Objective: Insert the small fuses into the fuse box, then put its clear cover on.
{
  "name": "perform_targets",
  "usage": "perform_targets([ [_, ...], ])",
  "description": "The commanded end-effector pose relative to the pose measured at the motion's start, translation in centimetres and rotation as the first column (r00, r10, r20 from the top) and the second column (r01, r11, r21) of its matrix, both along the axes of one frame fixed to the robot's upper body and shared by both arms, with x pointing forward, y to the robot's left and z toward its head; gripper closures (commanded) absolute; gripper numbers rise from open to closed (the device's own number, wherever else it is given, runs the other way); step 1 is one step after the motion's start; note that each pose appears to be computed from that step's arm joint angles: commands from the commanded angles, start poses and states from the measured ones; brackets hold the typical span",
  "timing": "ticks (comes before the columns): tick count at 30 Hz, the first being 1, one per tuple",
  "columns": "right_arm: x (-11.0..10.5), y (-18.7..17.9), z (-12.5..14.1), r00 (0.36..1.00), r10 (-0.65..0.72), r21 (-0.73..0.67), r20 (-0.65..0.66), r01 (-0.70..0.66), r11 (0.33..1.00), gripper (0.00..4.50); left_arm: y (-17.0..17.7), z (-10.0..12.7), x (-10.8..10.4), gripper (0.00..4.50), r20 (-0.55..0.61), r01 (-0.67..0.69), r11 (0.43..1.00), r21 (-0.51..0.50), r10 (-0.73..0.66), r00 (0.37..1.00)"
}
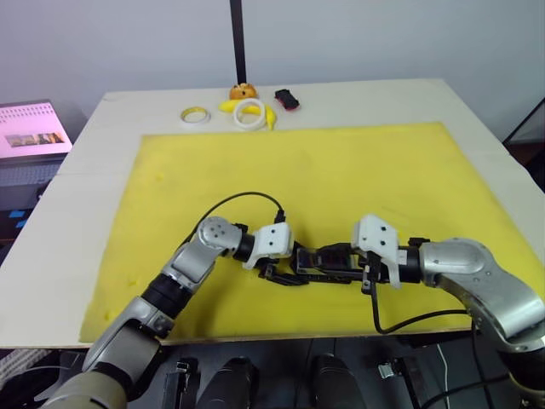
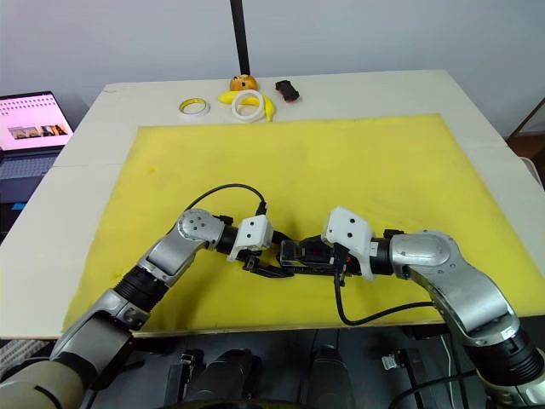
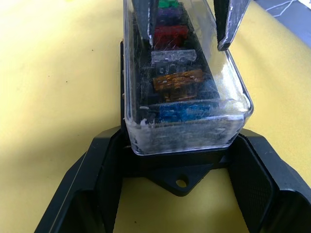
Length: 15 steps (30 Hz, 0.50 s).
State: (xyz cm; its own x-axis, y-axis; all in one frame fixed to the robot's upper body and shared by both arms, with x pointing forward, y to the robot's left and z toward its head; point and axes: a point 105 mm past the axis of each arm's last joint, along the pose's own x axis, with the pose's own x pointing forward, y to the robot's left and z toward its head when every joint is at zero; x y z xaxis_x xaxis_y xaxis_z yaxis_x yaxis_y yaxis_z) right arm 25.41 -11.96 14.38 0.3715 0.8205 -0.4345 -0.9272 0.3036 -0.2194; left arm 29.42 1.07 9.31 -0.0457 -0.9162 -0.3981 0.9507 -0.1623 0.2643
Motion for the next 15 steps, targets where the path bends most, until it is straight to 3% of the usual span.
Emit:
perform_targets([
  [1,0.5,-0.7,-1.1,0.995,-0.064,-0.022,-0.082,0.062,0.998,3.11,0.1,-0.7,-0.2,1.96,0.013,0.006,0.999,0.039,-0.007,1.0],
  [5,0.4,-1.0,-1.8,0.986,-0.089,-0.047,-0.143,0.083,0.995,3.11,0.1,-0.7,-0.2,1.96,0.015,0.006,0.999,0.039,-0.006,1.0],
  [15,-0.4,-2.9,-1.7,0.981,-0.116,-0.048,-0.158,0.11,0.993,3.11,0.3,-0.7,-0.2,1.96,0.014,0.003,0.999,0.042,-0.003,1.0],
])
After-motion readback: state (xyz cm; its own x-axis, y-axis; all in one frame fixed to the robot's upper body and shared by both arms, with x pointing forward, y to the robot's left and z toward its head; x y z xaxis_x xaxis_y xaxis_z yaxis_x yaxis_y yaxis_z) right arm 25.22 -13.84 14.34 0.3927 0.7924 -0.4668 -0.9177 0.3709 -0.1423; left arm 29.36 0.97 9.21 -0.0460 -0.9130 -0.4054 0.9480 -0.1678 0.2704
